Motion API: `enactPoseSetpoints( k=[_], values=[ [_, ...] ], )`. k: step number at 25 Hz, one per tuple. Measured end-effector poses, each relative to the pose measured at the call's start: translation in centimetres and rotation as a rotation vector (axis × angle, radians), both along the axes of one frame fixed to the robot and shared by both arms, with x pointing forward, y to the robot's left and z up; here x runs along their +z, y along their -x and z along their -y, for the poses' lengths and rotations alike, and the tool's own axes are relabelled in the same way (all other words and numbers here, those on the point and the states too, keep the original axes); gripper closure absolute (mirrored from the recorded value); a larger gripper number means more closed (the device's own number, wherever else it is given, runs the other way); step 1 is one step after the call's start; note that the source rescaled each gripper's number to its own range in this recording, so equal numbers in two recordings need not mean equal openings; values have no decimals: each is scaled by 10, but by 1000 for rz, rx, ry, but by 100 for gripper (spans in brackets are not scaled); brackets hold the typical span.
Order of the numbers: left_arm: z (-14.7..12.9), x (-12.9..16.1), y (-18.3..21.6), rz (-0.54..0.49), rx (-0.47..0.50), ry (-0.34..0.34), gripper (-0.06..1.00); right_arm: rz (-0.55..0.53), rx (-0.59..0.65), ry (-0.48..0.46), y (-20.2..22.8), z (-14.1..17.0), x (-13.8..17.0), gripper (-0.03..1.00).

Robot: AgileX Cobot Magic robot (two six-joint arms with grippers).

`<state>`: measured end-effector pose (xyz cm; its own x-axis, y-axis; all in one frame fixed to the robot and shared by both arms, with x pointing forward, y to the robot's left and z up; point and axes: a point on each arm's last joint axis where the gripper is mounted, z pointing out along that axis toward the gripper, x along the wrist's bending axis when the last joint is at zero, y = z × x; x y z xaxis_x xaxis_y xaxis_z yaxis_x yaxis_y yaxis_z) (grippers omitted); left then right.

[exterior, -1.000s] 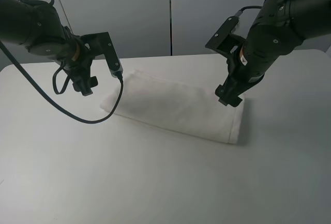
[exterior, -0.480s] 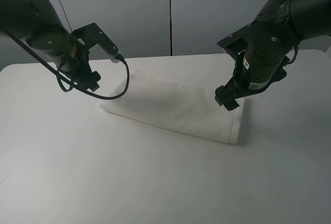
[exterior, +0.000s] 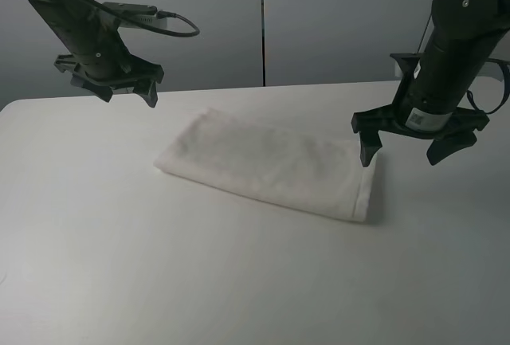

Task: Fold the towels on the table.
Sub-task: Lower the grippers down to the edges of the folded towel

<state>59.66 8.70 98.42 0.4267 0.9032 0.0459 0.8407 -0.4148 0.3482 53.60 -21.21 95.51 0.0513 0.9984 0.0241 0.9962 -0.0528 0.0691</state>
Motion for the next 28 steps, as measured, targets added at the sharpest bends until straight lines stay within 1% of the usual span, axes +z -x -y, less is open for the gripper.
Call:
enactPoseSetpoints(
  k=[2, 4, 7, 11, 15, 19, 24, 28],
  values=[
    [7, -5, -8, -64, 8, -7, -4, -15, -21, -52, -3, 5, 3, -3],
    [16, -12, -17, -116, 11, -11, -4, -26, -23, -66, -3, 7, 4, -3],
    [25, -23, -27, -188, 8, -23, -4, -46, -17, -65, -2, 7, 3, -3],
    [33, -35, -35, -237, 13, -20, -4, -76, -22, -62, -3, 6, -5, -3],
    [34, -46, -35, -274, -8, -31, -4, -121, -35, -67, -5, 5, -18, -3],
    [34, -52, -35, -287, -30, -51, -4, -152, -37, -60, -6, 4, -28, -3],
    [33, -61, -36, -294, -57, -83, -4, -170, -40, -57, -7, 4, -36, -3],
    [32, -74, -37, -309, -62, -115, -4, -180, -44, -56, -9, 3, -44, -3]
  ],
)
